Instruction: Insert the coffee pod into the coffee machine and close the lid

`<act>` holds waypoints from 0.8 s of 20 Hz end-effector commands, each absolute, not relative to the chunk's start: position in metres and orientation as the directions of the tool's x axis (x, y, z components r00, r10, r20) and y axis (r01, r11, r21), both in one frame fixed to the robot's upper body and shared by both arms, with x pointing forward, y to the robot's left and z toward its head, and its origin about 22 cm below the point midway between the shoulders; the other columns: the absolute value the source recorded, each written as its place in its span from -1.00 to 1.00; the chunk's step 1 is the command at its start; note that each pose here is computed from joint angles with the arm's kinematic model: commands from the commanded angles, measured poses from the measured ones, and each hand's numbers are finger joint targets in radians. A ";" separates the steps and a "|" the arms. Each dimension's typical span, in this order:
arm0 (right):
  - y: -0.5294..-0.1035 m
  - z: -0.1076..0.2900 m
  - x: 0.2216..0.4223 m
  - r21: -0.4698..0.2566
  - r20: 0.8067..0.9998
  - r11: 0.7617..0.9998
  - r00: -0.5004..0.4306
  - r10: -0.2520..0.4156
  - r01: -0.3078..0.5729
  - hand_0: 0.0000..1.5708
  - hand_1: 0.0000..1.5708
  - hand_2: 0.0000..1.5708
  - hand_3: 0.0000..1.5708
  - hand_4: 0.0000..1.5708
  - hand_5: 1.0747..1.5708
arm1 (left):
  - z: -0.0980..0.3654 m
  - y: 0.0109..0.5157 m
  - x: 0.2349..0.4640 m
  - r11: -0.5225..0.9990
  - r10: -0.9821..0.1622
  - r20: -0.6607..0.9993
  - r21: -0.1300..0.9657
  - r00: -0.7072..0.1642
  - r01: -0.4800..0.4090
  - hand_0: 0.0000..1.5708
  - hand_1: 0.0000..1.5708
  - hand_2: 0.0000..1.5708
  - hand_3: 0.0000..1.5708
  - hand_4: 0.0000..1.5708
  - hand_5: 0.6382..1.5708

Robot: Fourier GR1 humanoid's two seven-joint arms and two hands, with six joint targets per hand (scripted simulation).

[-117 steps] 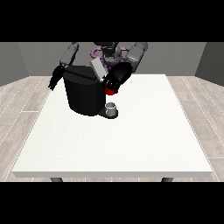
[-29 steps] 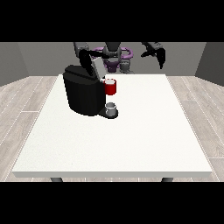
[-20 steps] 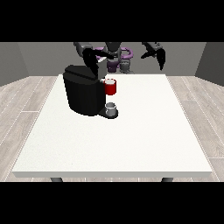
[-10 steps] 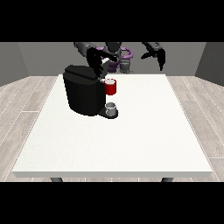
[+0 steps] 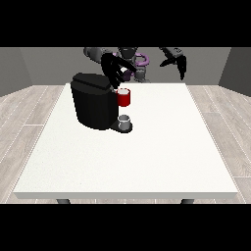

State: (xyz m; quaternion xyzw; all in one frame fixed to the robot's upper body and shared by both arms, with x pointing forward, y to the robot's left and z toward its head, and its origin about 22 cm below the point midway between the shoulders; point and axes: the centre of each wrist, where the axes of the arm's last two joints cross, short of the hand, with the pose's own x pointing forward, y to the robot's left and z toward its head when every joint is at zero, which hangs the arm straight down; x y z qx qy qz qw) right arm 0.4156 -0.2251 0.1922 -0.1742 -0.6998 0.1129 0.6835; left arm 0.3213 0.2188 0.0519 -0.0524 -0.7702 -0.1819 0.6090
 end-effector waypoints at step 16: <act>-0.164 0.313 0.397 -0.405 0.784 0.908 -0.470 0.405 0.107 -1.00 -1.00 -1.00 -1.00 -1.00 1.00 | 0.111 0.207 0.352 0.884 -0.099 0.882 0.290 -0.461 0.366 -1.00 -1.00 -1.00 -1.00 -0.54 1.00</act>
